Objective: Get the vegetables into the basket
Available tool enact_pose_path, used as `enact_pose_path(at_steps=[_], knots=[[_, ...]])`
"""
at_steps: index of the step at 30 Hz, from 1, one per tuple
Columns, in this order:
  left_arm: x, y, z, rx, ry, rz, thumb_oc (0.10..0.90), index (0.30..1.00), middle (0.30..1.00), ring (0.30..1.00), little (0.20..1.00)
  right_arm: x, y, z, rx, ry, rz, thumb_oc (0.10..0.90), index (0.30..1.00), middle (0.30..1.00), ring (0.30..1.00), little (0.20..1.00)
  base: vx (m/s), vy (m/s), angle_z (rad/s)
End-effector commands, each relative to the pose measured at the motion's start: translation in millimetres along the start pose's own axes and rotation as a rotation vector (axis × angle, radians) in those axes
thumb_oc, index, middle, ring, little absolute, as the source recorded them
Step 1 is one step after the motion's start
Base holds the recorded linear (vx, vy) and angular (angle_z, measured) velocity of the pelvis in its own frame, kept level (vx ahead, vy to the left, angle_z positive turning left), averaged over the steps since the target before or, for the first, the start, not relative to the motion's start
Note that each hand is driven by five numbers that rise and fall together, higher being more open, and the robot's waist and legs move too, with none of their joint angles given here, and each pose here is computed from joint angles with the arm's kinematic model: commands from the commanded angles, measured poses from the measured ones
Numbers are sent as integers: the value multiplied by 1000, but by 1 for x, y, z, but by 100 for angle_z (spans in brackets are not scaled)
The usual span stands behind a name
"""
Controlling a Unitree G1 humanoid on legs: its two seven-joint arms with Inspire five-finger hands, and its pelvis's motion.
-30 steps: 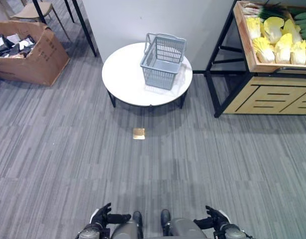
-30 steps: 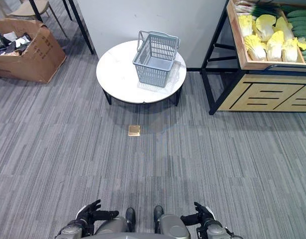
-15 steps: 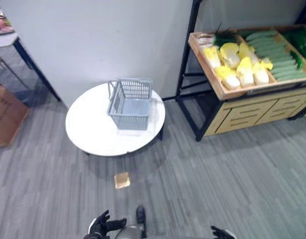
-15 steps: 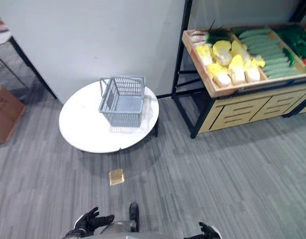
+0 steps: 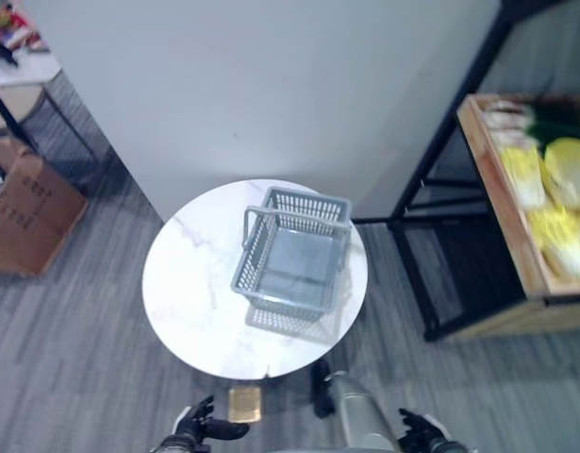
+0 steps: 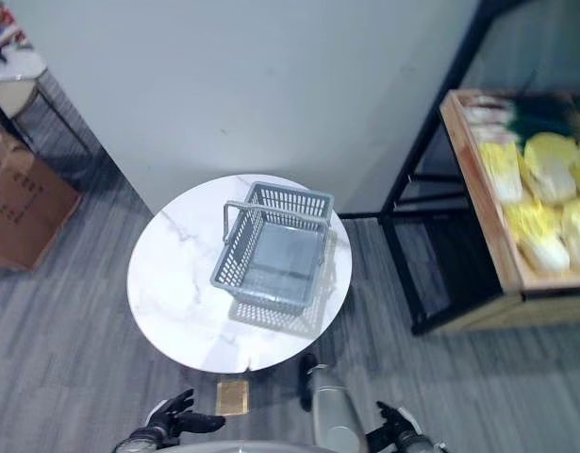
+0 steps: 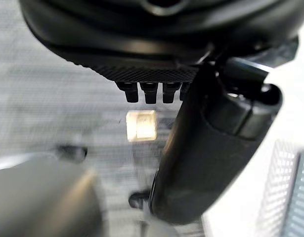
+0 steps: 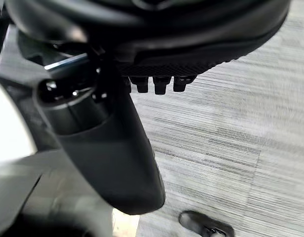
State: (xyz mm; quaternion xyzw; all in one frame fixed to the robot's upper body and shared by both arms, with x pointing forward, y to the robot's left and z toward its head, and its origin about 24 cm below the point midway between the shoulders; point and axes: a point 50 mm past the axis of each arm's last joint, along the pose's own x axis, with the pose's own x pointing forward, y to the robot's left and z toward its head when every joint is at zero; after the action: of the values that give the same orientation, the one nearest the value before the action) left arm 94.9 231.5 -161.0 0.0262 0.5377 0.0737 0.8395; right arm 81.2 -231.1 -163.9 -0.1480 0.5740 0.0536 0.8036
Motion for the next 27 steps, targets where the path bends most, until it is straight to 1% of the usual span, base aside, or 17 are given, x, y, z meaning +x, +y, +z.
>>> enact_pose_path(at_steps=[1,8,11,13,16,19,23,27], knots=[[-2,-16,-9,20,-17,-51,900,1000,1000,1000,1000,-1,-22,32,36,-158,-64,900,1000,1000,1000,1000,92,-55,-18],[0,-18,7,12,-69,-50,900,1000,1000,1000,1000,-2,-29,30,26,-155,-95,900,1000,1000,1000,1000,20,-32,-10],[1,-19,7,65,-71,-57,900,1000,1000,1000,1000,-2,-30,29,47,-154,-110,900,1000,1000,1000,1000,48,86,31],[0,-18,4,74,-60,-48,900,1000,1000,1000,1000,-2,-33,31,42,-160,-115,900,1000,1000,1000,1000,109,196,-2],[0,-13,0,93,-35,-28,900,1000,1000,1000,1000,-2,-31,29,60,-157,-117,900,1000,1000,1000,1000,76,291,-76],[0,-14,5,115,-55,-32,900,1000,1000,1000,1000,-1,-25,26,50,-131,-107,900,1000,1000,1000,1000,-18,264,-47],[1,-16,11,126,-75,-33,900,1000,1000,1000,1000,1,-18,25,41,-110,-90,900,1000,1000,1000,1000,-17,145,-37],[0,-14,3,125,-44,-31,900,1000,1000,1000,1000,1,-17,26,53,-113,-88,900,1000,1000,1000,1000,-25,76,-1]])
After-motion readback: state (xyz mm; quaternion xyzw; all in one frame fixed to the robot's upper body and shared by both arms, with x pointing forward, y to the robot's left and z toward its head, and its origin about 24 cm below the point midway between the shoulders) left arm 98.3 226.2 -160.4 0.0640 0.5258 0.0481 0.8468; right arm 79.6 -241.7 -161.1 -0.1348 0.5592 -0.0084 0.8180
